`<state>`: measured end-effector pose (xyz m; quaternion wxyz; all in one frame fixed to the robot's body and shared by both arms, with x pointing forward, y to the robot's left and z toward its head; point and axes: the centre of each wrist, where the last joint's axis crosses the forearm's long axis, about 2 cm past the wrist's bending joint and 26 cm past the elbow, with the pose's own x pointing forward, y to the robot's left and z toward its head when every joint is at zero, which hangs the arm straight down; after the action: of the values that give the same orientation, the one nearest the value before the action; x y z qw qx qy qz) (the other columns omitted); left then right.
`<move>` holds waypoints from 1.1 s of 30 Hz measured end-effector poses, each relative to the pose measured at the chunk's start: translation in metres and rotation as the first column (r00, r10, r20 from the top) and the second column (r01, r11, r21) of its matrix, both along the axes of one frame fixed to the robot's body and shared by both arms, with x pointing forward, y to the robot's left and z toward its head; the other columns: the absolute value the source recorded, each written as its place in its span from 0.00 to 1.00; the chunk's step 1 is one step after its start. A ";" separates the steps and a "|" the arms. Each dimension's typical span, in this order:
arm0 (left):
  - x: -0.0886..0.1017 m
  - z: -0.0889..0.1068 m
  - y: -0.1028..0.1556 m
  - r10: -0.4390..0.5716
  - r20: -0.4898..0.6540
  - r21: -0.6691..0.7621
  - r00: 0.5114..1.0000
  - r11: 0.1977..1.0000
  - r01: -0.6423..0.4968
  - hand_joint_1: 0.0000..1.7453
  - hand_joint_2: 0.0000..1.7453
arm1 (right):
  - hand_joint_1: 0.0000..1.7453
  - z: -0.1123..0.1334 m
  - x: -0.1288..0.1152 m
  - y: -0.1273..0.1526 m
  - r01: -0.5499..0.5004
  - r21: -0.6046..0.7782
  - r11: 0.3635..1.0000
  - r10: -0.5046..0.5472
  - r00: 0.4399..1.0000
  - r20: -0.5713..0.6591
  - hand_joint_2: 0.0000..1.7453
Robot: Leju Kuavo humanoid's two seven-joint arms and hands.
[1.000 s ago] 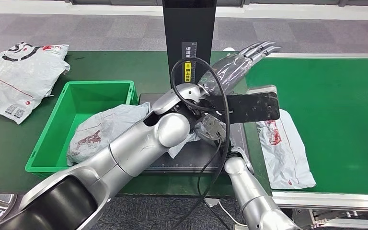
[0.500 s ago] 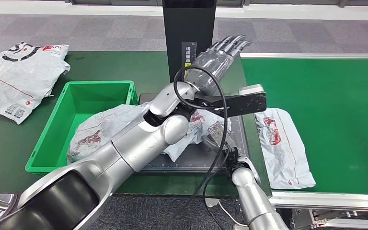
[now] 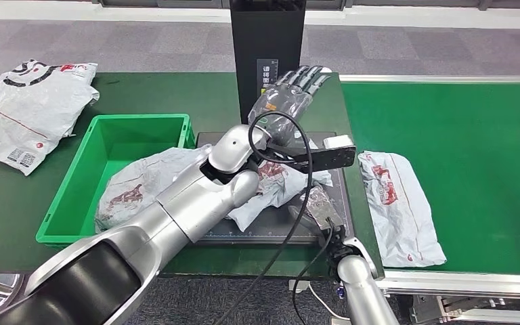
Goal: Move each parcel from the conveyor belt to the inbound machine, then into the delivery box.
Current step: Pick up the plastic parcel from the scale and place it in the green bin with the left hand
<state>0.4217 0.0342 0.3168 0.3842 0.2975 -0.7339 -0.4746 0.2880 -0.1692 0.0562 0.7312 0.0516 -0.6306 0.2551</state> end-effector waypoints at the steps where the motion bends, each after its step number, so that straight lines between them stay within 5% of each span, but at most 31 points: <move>1: 0.002 -0.004 0.003 0.015 0.001 0.023 1.000 1.000 -0.015 0.00 1.00 | 0.00 -0.001 -0.005 -0.003 -0.011 0.021 1.000 0.011 1.000 0.003 1.00; 6: 0.014 -0.027 0.025 0.093 -0.030 0.102 0.995 0.991 -0.090 0.00 1.00 | 0.00 0.004 -0.033 -0.023 -0.093 0.151 0.984 0.079 0.992 0.098 1.00; 11: 0.023 -0.049 0.050 0.167 -0.072 0.150 0.983 0.976 -0.155 0.00 1.00 | 0.00 0.035 -0.056 -0.044 -0.182 0.220 0.958 0.115 0.952 0.284 1.00; 23: 0.026 -0.086 0.080 0.323 -0.083 0.369 0.943 0.889 -0.272 0.00 1.00 | 0.00 0.104 -0.088 -0.061 -0.383 0.274 0.882 0.114 0.738 0.665 1.00; 27: 0.024 -0.100 0.089 0.333 -0.143 0.441 0.932 0.865 -0.241 0.00 1.00 | 0.00 0.116 -0.089 -0.069 -0.357 0.265 0.896 0.080 0.716 0.693 1.00; 33: 0.018 -0.121 0.093 0.309 -0.378 0.515 0.873 0.854 -0.080 0.00 1.00 | 0.00 0.118 -0.088 -0.082 -0.315 0.272 0.909 0.043 0.721 0.691 1.00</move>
<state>0.4402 0.1274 0.1960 0.5030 0.3413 -0.4484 -0.6553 0.1996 -0.2510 0.1740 0.4022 0.1554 -0.8791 0.2032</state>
